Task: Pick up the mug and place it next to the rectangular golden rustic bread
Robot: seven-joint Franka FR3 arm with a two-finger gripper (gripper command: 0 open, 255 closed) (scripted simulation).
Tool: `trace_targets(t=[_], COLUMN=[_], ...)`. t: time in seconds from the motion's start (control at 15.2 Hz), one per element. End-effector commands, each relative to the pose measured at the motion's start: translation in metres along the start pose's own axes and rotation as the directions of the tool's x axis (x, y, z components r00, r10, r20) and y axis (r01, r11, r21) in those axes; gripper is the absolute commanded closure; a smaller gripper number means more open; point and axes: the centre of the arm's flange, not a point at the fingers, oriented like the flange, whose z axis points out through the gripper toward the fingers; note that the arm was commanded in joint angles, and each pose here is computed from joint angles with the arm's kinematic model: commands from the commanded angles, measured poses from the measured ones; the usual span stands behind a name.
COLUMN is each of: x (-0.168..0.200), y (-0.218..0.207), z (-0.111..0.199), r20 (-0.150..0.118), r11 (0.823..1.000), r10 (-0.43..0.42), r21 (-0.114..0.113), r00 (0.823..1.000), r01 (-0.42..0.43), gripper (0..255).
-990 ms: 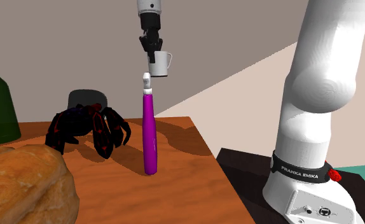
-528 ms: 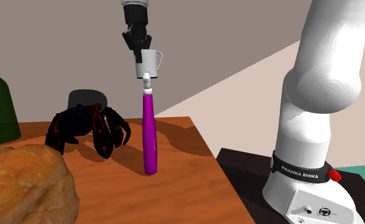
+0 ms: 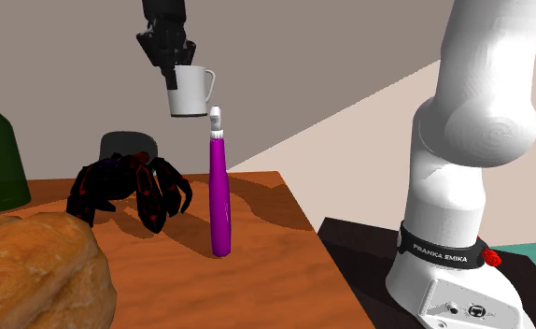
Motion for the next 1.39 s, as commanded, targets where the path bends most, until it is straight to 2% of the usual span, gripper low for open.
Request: trace_targets(t=[0.0, 0.86, 1.32], x=[-0.002, -0.006, -0.006], y=[-0.025, -0.199, -0.201], z=[-0.002, -0.014, 0.023], r20=[0.000, 0.000, 0.000], r11=[1.000, 1.000, 1.000], r10=[0.002, 0.002, 0.002], r21=[0.000, 0.000, 0.000], r00=[1.000, 1.000, 1.000], r01=[-0.002, -0.002, -0.002], gripper=[255, 255, 255])
